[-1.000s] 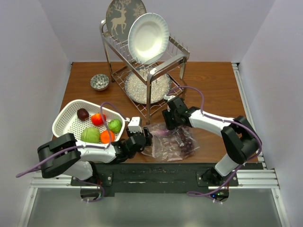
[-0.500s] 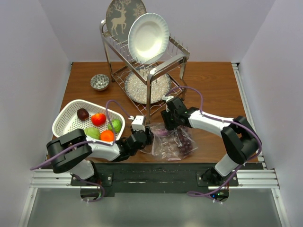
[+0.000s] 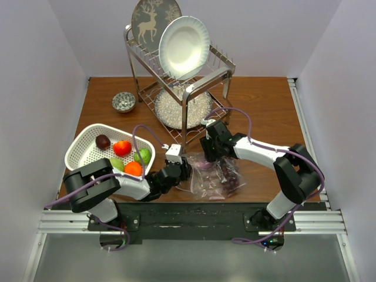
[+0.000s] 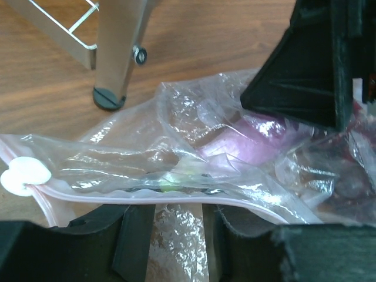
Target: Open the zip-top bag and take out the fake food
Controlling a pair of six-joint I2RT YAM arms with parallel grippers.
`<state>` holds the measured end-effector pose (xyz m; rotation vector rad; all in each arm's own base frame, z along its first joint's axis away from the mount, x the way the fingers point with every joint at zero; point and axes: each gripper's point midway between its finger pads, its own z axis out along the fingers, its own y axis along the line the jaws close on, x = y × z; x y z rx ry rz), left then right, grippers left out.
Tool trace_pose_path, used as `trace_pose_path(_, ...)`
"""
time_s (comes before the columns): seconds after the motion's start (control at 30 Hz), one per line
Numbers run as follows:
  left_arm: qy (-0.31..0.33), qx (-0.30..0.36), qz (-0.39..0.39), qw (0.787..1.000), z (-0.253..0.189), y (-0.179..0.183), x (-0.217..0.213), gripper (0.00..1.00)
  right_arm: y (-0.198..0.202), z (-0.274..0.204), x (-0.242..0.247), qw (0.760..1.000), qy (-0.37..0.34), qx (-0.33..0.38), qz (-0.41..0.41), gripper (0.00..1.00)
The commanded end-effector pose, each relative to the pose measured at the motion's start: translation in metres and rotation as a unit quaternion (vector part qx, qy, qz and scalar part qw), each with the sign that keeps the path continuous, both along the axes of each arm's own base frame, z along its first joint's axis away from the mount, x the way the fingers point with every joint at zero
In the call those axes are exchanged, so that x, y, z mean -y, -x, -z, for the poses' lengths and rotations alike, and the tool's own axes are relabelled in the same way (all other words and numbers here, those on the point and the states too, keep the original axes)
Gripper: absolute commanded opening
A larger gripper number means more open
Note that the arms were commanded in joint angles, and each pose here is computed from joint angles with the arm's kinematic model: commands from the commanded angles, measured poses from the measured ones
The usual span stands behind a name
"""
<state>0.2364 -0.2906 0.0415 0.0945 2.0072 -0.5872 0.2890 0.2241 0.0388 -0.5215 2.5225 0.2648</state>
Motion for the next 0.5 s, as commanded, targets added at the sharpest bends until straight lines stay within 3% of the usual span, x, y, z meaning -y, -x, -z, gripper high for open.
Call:
trace_pose_path(0.0,0.043,0.019,0.036,0.998,-0.016,0.009,0.018,0.38,-0.003,0.0,-0.007,1.0,-0.009,0.001,0.014,0.46)
trace_pose_path(0.23,0.053,0.001,0.065,0.996,-0.01,0.035,0.022,0.29,-0.004,-0.007,-0.016,0.998,-0.041,-0.005,0.037,0.43)
trace_pose_path(0.47,0.068,0.007,0.116,0.991,-0.02,0.059,0.033,0.29,-0.002,-0.006,-0.025,0.997,-0.061,-0.017,0.039,0.41)
